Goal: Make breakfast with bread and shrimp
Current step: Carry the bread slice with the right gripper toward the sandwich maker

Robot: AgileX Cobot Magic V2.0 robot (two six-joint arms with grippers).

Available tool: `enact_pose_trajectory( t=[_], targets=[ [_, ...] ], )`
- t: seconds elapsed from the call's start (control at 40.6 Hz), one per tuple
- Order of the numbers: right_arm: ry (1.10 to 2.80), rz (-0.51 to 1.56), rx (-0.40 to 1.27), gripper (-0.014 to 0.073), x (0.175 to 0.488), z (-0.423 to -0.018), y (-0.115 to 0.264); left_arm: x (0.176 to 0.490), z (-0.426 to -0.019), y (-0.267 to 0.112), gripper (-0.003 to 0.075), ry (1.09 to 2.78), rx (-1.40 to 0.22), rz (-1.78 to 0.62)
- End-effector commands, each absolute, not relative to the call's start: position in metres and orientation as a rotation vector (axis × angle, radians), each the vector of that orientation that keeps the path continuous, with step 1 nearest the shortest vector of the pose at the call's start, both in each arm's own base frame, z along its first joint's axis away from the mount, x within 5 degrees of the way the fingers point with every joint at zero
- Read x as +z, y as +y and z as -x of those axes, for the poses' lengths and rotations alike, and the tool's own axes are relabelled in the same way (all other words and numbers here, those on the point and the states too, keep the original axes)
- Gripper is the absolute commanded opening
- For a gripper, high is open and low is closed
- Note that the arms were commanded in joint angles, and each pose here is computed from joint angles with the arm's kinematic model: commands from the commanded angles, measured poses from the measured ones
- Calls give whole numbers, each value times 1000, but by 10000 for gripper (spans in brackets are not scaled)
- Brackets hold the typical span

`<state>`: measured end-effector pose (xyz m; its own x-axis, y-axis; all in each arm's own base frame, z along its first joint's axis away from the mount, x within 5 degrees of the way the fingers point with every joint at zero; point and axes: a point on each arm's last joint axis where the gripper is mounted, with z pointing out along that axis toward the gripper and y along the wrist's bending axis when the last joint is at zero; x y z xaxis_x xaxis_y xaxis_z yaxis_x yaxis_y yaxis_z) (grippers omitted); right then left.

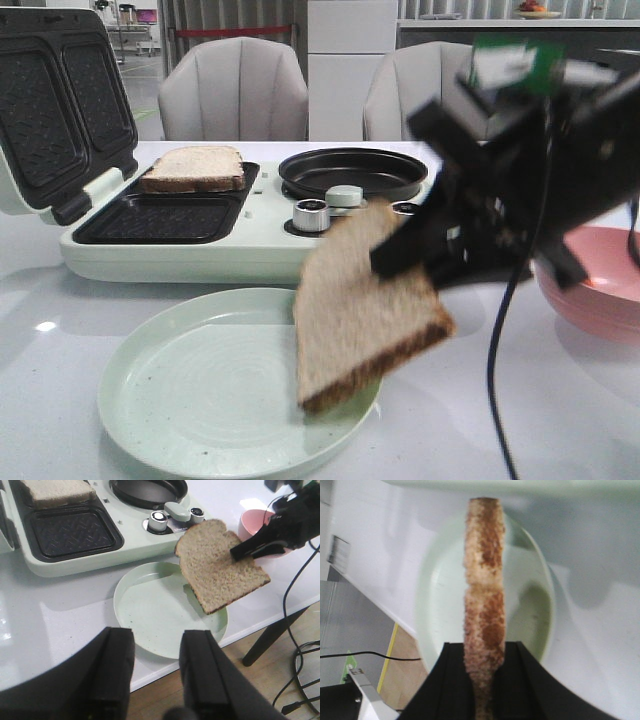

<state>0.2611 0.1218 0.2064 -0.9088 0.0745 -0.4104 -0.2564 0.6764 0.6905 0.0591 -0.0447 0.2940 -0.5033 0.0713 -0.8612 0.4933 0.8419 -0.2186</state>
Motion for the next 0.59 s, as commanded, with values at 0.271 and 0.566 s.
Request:
enact_pose_trajectory(
  t=[0.271, 0.566],
  targets=[
    [2033, 263, 1176, 53, 330, -275, 134, 310, -62, -47, 309, 1950, -585, -389],
    [1997, 299, 1210, 53, 331, -332, 203, 315, -64, -48, 309, 1886, -605, -375]
  ],
)
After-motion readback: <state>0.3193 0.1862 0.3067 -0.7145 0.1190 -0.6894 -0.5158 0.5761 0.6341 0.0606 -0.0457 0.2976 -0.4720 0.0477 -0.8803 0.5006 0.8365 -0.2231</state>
